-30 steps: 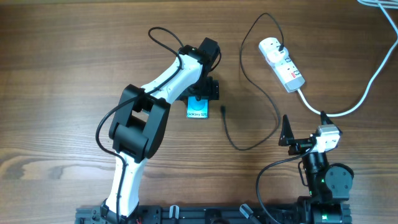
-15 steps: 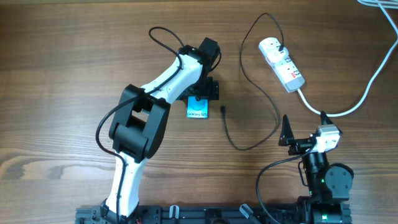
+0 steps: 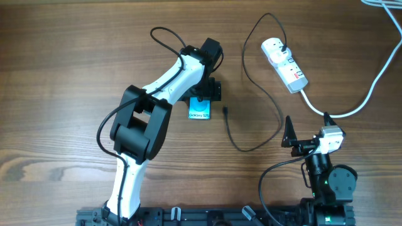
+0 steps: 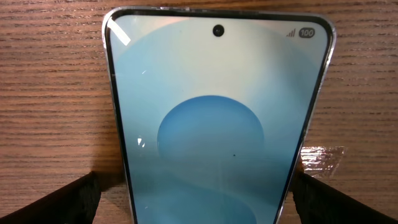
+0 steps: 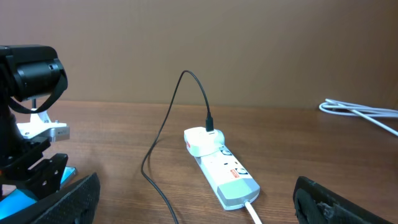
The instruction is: Plug charger to phone and switch on socket
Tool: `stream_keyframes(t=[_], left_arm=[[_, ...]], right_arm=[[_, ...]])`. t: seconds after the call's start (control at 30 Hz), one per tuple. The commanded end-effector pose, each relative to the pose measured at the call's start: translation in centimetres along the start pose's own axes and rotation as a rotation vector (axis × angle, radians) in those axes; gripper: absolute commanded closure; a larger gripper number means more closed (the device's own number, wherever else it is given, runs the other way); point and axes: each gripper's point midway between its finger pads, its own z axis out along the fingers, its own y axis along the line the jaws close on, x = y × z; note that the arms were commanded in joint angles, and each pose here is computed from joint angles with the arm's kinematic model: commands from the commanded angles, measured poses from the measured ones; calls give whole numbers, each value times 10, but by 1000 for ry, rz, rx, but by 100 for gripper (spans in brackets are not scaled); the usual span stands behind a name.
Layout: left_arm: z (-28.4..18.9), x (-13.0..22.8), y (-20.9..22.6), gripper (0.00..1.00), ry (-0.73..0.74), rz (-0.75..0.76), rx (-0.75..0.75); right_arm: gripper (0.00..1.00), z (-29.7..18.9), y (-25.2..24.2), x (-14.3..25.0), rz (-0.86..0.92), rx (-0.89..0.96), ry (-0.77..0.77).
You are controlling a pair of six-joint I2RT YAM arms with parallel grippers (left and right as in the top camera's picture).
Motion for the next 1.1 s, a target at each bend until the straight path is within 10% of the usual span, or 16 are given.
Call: stream_keyframes(t=[0.0, 1.07], left_arm=[[13, 2, 5, 0, 25, 11, -15], [13, 2, 5, 8, 25, 11, -15]], right_arm=[[0, 0, -1, -2, 6, 6, -9], [0, 0, -1, -2, 6, 6, -9]])
